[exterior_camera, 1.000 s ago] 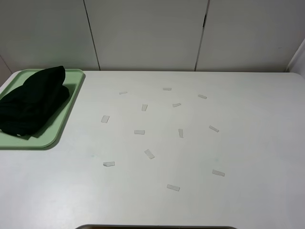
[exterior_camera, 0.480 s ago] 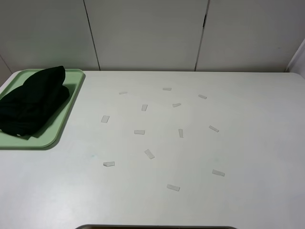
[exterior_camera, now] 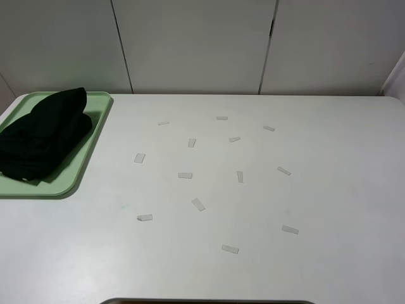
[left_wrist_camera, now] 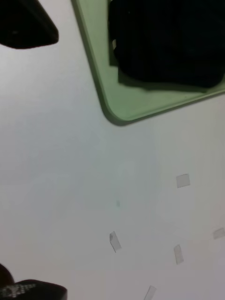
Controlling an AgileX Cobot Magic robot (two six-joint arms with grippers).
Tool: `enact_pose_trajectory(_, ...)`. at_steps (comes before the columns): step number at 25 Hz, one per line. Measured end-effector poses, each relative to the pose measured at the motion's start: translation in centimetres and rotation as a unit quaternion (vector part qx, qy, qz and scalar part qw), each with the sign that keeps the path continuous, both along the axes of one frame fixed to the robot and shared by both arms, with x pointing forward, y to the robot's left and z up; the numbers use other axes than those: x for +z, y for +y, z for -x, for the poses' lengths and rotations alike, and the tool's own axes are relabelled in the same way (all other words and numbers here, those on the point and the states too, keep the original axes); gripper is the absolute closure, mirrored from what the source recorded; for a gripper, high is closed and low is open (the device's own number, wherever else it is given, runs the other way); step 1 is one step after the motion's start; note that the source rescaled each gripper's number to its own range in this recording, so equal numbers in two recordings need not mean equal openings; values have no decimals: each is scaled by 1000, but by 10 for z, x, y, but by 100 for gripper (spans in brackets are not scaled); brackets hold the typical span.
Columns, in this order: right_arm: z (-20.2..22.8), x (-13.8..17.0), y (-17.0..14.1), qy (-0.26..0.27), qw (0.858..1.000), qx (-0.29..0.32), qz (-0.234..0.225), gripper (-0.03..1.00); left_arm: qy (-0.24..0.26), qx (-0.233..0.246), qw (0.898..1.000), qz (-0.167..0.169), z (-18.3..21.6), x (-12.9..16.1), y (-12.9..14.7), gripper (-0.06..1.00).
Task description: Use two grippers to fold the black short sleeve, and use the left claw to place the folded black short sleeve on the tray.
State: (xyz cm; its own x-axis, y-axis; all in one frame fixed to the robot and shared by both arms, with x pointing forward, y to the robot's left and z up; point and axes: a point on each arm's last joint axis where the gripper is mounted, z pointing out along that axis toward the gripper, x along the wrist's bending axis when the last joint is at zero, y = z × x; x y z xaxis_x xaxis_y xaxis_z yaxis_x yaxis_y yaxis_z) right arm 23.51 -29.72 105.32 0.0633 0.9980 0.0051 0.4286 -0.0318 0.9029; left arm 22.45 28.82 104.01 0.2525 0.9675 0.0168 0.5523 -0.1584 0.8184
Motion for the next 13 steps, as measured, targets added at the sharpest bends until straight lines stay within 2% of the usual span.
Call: enact_pose_trajectory(13, 0, 0, 0, 0, 1000, 0, 0, -3, 0, 0, 1000, 0, 0, 0, 0, -4)
